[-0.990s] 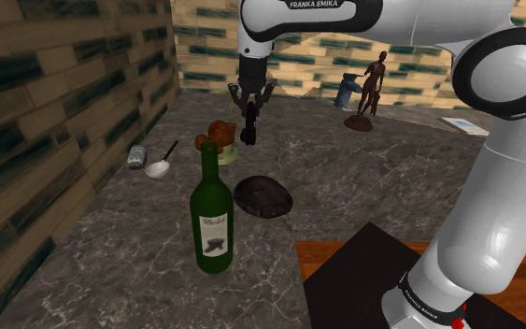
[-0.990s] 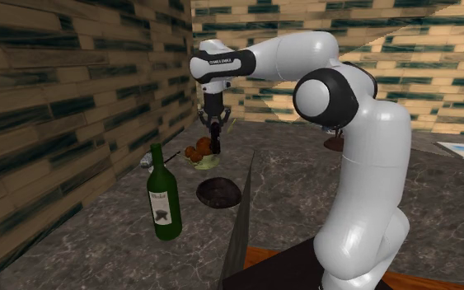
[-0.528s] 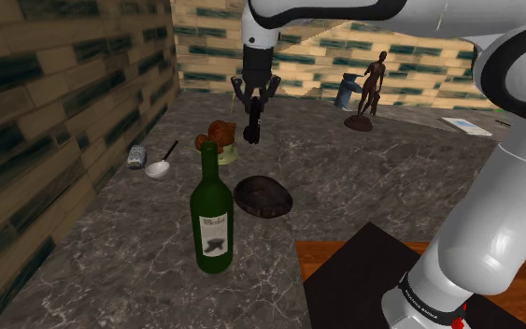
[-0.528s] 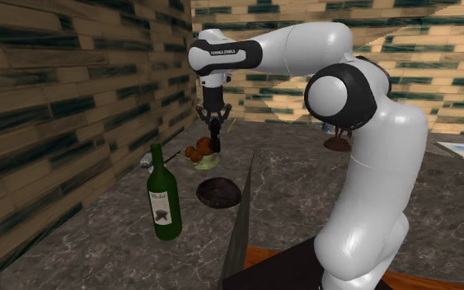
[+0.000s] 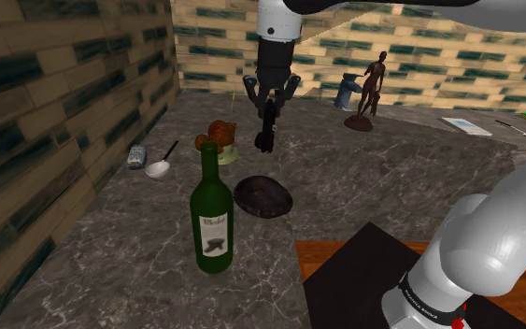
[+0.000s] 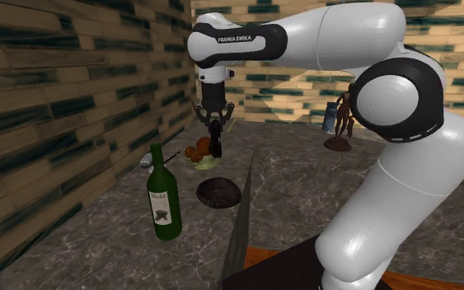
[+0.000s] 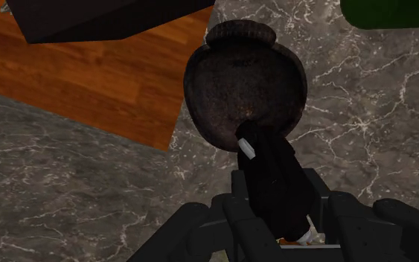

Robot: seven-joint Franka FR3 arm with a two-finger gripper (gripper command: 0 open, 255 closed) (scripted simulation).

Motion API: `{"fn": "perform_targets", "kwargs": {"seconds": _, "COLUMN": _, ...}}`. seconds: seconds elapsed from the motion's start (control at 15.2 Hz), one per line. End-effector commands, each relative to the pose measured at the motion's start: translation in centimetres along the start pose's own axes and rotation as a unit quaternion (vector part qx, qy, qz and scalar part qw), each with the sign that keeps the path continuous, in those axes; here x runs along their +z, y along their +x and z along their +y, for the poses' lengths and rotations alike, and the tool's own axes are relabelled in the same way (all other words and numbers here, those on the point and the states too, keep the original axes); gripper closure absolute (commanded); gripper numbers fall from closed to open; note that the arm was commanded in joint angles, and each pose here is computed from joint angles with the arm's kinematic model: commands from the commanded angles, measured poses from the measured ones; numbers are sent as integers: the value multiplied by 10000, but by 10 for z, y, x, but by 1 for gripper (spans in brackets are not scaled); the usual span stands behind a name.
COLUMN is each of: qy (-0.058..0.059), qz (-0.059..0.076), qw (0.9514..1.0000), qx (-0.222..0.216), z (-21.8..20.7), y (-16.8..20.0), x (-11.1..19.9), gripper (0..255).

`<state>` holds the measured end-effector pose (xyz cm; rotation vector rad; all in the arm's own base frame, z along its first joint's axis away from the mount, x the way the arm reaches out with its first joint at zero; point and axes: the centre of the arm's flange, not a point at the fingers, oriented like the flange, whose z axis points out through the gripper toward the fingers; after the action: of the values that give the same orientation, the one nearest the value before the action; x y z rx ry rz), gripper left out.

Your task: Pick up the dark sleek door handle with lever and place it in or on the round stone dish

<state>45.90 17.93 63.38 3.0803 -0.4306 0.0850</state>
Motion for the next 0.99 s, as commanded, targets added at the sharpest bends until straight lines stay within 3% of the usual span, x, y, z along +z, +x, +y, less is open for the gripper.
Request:
{"fn": "perform_targets", "kwargs": {"seconds": 0.0, "qy": -4, "qz": -2, "qw": 10000, "qx": 3, "z": -1, "y": -8, "x": 4, "gripper": 255}}
{"fn": "perform_targets", "kwargs": {"seconds": 0.92, "qy": -4, "qz": -2, "qw": 10000, "qx": 3, "z": -3, "y": -13, "x": 78, "gripper": 255}}
